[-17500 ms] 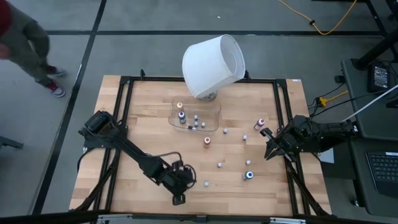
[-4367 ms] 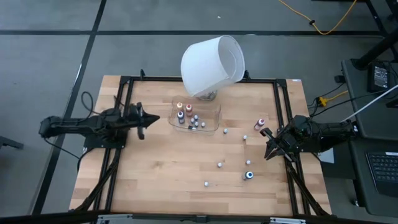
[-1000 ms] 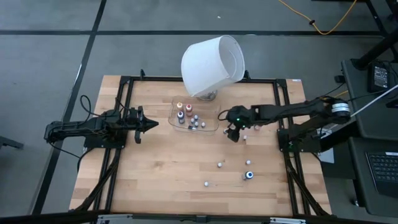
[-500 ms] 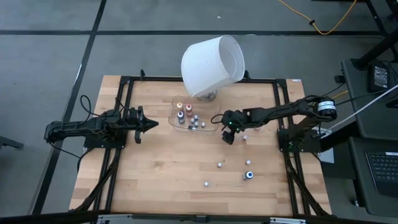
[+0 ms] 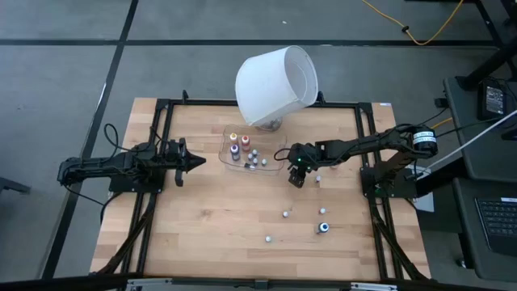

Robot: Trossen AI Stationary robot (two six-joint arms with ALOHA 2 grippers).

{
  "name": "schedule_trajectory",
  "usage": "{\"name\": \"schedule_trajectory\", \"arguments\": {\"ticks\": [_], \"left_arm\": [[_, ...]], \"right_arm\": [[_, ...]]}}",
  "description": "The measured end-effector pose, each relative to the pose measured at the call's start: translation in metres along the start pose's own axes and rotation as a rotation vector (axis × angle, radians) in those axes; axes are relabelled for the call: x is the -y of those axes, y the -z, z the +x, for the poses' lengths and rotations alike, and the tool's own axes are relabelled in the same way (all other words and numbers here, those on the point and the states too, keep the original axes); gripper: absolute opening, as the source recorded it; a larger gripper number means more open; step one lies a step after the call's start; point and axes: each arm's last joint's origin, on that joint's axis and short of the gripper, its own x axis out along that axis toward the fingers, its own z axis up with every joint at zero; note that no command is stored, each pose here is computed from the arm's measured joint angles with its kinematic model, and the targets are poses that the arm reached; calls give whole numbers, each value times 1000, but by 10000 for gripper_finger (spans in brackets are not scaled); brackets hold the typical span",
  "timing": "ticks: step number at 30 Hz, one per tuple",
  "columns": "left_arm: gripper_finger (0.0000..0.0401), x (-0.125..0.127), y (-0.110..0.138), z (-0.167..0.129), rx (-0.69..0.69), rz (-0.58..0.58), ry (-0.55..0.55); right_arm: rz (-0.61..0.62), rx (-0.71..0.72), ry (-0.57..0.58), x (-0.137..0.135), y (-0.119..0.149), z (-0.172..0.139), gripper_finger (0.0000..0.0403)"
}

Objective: Pick & Place food coloring
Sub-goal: Put the small blue food coloring bottle into the container

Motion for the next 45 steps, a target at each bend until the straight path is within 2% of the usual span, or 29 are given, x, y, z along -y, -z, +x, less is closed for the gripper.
{"name": "schedule_trajectory", "arguments": {"ticks": [11, 17, 21, 28, 36, 40, 45], "left_arm": [[15, 0, 0, 0, 0, 0, 0], [12, 0, 0, 0, 0, 0, 0], [11, 0, 0, 0, 0, 0, 0], [15, 0, 0, 0, 0, 0, 0], [11, 0, 0, 0, 0, 0, 0], [14, 0, 0, 0, 0, 0, 0], [14, 0, 0, 0, 0, 0, 0]], "right_arm": [[-1, -11, -29, -1, 0, 0, 105], [-2, -15, -58, -2, 0, -1, 69], [-5, -26, -70, -5, -7, -7, 70], [-100, 7, -86, -23, -53, -47, 73], [-266, -38, 58, -39, -80, -107, 74], [-286, 33, 49, -42, -94, -122, 74], [-298, 128, 37, -39, -106, -124, 69]]}}
